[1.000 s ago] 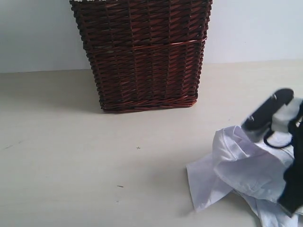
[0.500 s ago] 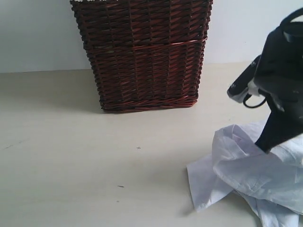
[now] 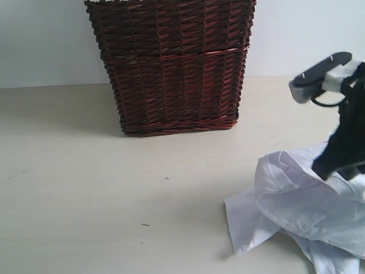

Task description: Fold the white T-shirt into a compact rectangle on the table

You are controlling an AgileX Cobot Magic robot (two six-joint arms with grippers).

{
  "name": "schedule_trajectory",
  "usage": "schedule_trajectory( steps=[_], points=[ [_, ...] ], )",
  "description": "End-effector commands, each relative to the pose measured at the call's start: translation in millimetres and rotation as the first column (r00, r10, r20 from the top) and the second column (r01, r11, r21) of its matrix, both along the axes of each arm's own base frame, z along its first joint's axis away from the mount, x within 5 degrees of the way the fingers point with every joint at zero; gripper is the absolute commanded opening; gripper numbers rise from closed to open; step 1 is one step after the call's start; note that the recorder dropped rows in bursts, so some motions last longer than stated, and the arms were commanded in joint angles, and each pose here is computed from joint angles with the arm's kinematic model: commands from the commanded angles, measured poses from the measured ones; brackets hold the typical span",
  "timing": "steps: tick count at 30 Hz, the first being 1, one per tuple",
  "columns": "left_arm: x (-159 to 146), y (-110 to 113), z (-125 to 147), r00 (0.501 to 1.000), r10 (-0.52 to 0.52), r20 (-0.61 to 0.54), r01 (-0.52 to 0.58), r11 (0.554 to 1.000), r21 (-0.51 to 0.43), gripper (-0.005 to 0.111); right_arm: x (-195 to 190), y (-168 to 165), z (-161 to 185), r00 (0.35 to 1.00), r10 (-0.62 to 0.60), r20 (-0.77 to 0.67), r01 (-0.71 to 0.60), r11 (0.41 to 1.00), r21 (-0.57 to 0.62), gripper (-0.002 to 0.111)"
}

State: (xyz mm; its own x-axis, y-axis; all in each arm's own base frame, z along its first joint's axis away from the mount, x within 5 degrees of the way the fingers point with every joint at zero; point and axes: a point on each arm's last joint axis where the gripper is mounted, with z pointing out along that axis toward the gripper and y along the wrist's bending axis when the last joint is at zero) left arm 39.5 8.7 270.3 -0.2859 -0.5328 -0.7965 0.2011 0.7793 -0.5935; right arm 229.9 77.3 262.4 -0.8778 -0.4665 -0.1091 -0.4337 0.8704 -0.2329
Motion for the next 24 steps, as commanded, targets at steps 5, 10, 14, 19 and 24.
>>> schedule_trajectory(
  steps=[5, 10, 14, 19, 24],
  points=[
    [0, 0, -1, 1.000, 0.006, 0.002, -0.006, 1.000, 0.008, 0.001, -9, -13, -51, 0.999, -0.033, 0.032, 0.038, 0.988, -0.148, 0.052],
    [0, 0, -1, 1.000, 0.006, 0.002, -0.006, 1.000, 0.008, 0.001, 10, -18, -61, 0.995, -0.078, 0.057, 0.091, 0.949, -0.303, 0.026],
    [0, 0, -1, 1.000, 0.006, 0.002, -0.006, 1.000, 0.008, 0.001, 25, -22, -50, 0.991, -0.078, 0.113, 0.118, 0.906, -0.406, 0.000],
    [0, 0, -1, 1.000, 0.006, 0.002, -0.006, 1.000, 0.008, 0.001, 44, -19, -12, 0.973, -0.031, 0.227, 0.128, 0.893, -0.431, 0.000],
    [0, 0, -1, 1.000, 0.006, 0.002, -0.006, 1.000, 0.008, 0.001, 61, -13, 27, 0.956, 0.150, 0.252, -0.011, 0.877, -0.481, 0.000]
  ],
)
